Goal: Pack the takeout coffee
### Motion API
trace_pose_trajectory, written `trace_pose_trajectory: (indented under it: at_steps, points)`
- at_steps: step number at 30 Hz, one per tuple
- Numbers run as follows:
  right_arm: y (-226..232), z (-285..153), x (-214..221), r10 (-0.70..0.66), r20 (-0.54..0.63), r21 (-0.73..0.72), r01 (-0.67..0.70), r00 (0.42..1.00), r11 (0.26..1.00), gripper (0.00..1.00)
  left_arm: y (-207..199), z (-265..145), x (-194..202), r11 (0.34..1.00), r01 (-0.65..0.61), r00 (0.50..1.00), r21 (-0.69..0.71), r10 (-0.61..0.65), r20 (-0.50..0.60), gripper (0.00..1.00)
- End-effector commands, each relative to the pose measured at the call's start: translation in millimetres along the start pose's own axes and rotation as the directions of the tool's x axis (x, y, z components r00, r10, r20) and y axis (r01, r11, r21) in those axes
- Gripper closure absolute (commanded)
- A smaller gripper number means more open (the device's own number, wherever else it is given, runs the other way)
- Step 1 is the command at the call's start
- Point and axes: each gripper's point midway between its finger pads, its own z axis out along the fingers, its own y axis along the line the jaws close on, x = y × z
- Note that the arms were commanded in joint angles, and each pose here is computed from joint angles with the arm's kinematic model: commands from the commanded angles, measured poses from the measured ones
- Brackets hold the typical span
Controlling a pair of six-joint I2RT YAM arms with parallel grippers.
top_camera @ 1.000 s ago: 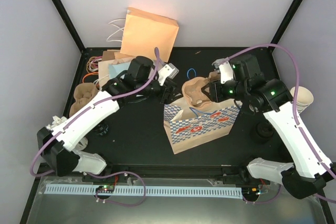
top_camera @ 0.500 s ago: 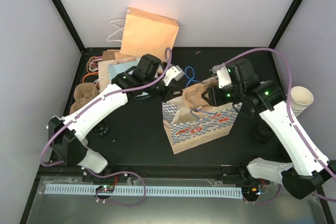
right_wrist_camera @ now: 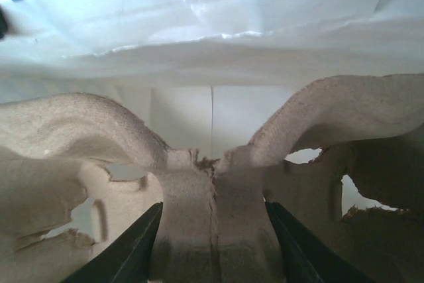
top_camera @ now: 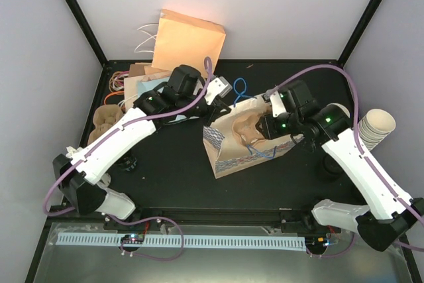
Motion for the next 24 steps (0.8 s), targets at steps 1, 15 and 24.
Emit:
trace_pose_trajectory:
  at_steps: [1,15,24]
  points:
    - [2,-6,-8,-0.049,0.075,0.078,0.043,0.996,0.996,0.6,-10,-26,-28,1.0,0.011,0.995,-0.028,-0.008,0.101,0.98]
    - [16,42,6,-0.137,0.05,0.147,0.128,0.989,0.981,0.59,-28,-24,-26,0.991,0.11,0.989,0.072,-0.116,0.095,0.98]
    - [18,58,29,-0.168,-0.015,0.146,0.168,0.986,0.975,0.59,-9,-16,-15,0.981,0.19,0.98,-0.025,-0.188,0.063,0.98]
